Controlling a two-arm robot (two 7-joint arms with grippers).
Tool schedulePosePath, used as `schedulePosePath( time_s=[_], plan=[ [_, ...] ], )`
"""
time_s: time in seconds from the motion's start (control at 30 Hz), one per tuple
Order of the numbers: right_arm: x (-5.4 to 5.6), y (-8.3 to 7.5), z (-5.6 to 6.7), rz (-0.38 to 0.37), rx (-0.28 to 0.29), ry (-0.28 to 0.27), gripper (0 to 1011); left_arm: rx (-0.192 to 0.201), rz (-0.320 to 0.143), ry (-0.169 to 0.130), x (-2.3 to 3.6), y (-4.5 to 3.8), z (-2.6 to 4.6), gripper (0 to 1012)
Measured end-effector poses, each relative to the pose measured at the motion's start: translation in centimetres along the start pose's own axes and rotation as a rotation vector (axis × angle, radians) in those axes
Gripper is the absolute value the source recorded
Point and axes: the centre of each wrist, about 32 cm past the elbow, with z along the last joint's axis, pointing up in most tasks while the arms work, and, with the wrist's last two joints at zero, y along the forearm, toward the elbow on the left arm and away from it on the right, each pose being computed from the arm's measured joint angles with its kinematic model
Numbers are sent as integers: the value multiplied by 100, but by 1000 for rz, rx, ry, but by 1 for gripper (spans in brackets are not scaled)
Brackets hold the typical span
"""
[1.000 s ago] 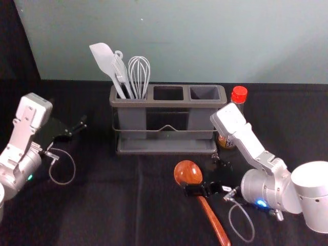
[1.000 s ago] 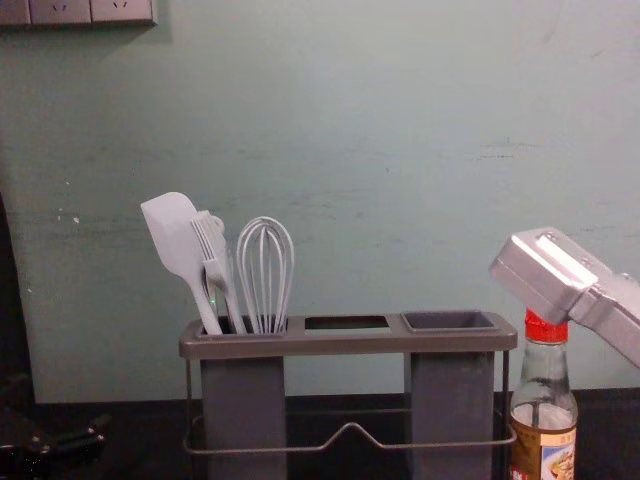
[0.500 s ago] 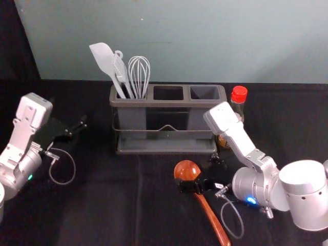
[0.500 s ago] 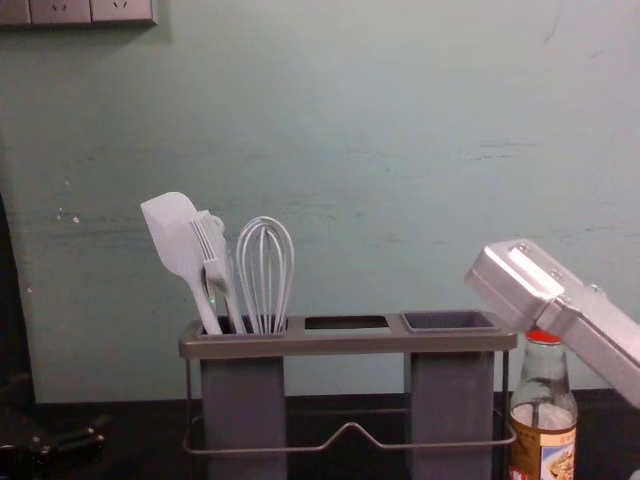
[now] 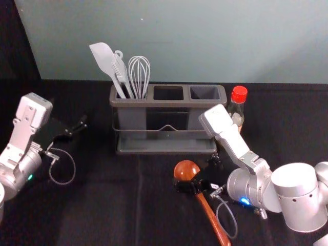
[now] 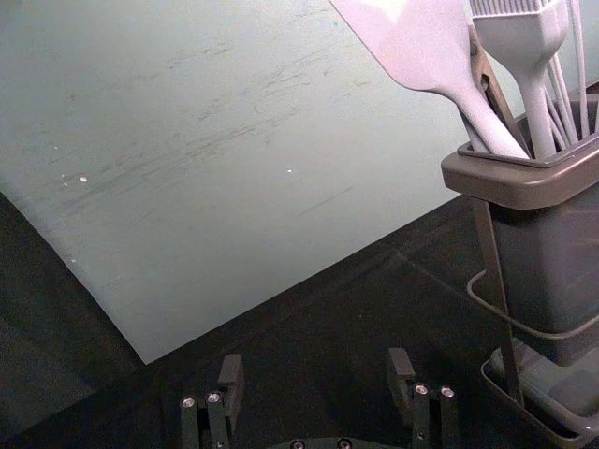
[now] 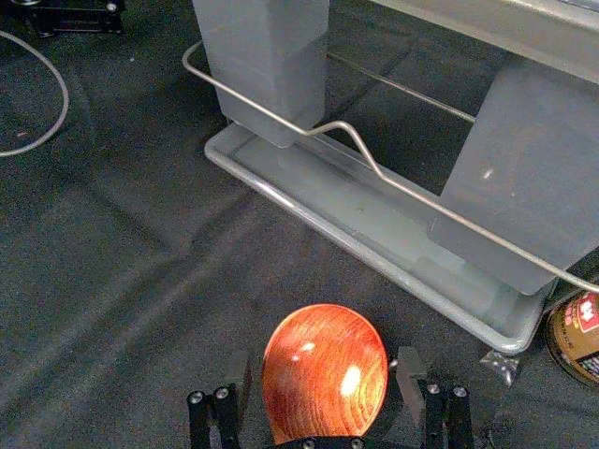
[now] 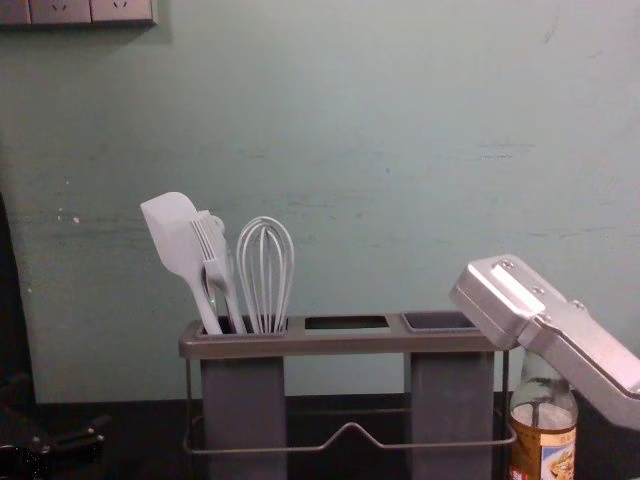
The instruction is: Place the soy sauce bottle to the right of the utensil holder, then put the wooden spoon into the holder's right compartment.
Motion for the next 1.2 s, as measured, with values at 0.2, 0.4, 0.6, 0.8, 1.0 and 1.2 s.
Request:
schedulePosePath(
  time_s=[0.2,0.4,0.6,0.8,1.0,1.2],
  plan=[
    [-8,40,-9,2,-2,7,1002,0,0,0,0,0,0,1005],
    [-11,73,-8,4,-5,9,1002,0,0,0,0,0,0,1005],
    [-19,91,0,-3,-7,7,1002,0,0,0,0,0,0,1005],
    [-28,103,5,-9,-15,2,1002,0,0,0,0,0,0,1005],
    [-26,124,0,-7,-23,-1,1002,0,0,0,0,0,0,1005],
    [-22,133,-2,-6,-26,1,1000,0,0,0,0,0,0,1005]
  ],
)
